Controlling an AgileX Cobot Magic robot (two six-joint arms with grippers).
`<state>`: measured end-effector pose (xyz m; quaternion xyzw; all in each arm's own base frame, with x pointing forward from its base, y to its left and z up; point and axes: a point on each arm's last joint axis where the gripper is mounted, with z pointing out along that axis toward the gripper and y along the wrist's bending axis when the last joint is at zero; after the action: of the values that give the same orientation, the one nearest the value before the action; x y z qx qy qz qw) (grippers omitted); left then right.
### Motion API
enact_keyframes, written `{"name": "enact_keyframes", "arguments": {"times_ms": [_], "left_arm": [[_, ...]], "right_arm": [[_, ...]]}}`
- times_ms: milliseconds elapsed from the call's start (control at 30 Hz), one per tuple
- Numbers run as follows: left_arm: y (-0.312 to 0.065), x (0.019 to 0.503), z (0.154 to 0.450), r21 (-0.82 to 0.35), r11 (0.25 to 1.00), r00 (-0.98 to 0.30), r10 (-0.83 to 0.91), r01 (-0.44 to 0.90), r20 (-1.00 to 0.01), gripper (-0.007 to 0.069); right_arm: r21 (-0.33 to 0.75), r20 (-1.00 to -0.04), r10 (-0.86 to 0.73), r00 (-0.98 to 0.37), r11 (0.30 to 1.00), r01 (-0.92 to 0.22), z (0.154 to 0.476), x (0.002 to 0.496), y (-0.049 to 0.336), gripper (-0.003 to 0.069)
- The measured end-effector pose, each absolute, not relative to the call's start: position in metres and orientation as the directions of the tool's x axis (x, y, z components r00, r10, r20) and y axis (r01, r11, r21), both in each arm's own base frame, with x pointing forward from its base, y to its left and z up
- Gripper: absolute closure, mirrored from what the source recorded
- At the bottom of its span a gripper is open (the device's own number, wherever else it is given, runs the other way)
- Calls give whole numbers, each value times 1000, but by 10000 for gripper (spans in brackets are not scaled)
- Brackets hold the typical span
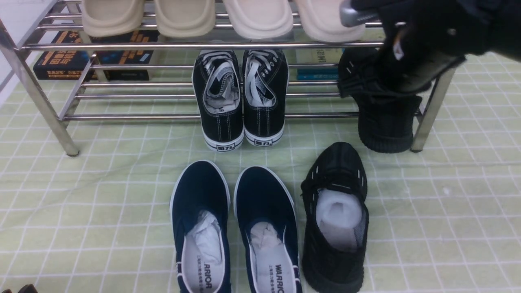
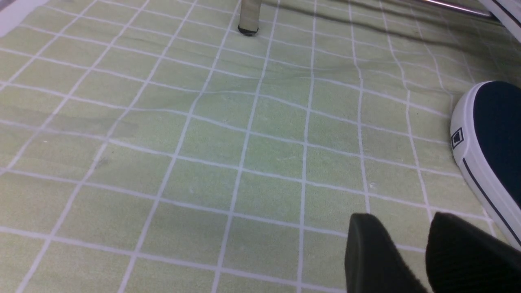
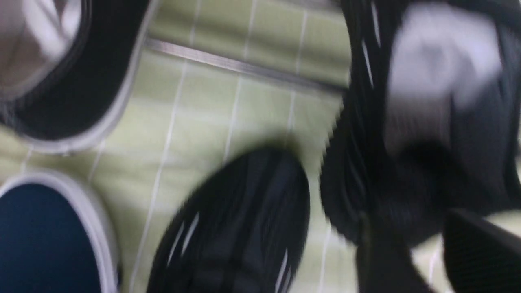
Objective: Take the shoes off the shelf with your hand from the green coffee tablecloth.
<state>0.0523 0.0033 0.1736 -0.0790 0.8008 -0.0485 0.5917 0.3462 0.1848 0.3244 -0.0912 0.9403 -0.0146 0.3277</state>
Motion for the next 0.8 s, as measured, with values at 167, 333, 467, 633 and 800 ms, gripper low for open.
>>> {"name": "enact_keyframes", "arguments": {"times_ms": [167,333,467,633,800], "left_arm": [[3,52,174,-171,983,-287,-184,-69,-940,386],[3,52,174,-171,983,-287,-184,-69,-940,386],[3,52,174,-171,983,-287,-184,-69,-940,386],[3,52,174,-171,983,-287,-184,-69,-940,386],[3,52,174,-171,983,-287,-184,-69,-940,386]], "right_arm": [[-184,-612,-264,-746,964,-190,299,367,192,253],[-262,-598,-318,-736,945,-196,271,383,196,252],[-302,-594,-338,-730,935,-187,252,393,199,303],[-360,-578,-376,-724,914,-187,243,398,198,484],[-351,-587,-352,-729,922,-163,257,392,194,655]]}}
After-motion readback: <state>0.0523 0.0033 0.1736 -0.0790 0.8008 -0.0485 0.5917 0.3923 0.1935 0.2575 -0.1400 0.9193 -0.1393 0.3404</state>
